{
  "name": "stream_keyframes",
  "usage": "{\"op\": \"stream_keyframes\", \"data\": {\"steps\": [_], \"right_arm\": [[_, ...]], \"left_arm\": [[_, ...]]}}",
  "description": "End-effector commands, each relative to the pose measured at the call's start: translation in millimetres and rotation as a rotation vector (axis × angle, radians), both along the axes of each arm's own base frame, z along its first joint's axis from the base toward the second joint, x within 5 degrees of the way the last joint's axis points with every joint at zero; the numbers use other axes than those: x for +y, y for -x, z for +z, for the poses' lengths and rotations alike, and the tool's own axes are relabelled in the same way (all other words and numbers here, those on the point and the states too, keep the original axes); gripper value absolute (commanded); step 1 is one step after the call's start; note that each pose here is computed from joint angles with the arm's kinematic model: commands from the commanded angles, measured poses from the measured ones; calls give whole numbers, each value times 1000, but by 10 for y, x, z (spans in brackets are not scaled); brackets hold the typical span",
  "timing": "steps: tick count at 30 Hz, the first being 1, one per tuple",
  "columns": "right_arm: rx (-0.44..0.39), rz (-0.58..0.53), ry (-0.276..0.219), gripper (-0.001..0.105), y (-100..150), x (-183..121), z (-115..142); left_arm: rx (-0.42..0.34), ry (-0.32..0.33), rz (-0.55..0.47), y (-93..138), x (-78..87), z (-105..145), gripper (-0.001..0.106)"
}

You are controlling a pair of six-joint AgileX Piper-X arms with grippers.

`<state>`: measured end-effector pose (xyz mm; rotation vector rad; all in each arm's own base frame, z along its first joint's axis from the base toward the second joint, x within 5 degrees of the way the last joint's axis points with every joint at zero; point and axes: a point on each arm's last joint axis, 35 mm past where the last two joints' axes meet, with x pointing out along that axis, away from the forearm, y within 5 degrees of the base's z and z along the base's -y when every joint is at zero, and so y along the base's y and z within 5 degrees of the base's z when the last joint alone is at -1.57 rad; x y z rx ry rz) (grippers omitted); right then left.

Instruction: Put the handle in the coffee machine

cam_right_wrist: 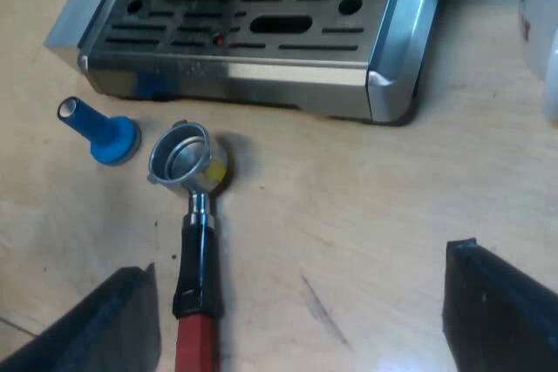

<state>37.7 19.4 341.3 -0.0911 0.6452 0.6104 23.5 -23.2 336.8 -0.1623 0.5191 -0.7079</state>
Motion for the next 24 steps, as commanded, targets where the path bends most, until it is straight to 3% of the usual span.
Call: {"op": "stream_keyframes", "data": {"steps": [1,5,12,16,20,24], "right_arm": [[50,99,-11,69,-99,34,119],[122,160,-47,69,-294,74,108],[251,176,-42,69,-585,117,-4],[298,245,11,69,-677,211,-69],[326,314,118,69,-711,361,-130],[347,319,163,69,-762,548,-169]], "left_arm": [[51,44,-99,-70,-38,14,97],[102,65,-182,-194,-76,-1,96],[118,6,-274,-365,-128,-51,90],[154,-16,-351,-457,-194,-93,90],[195,-35,-437,-527,-281,-138,90],[222,-68,-522,-554,-377,-178,90]]}}
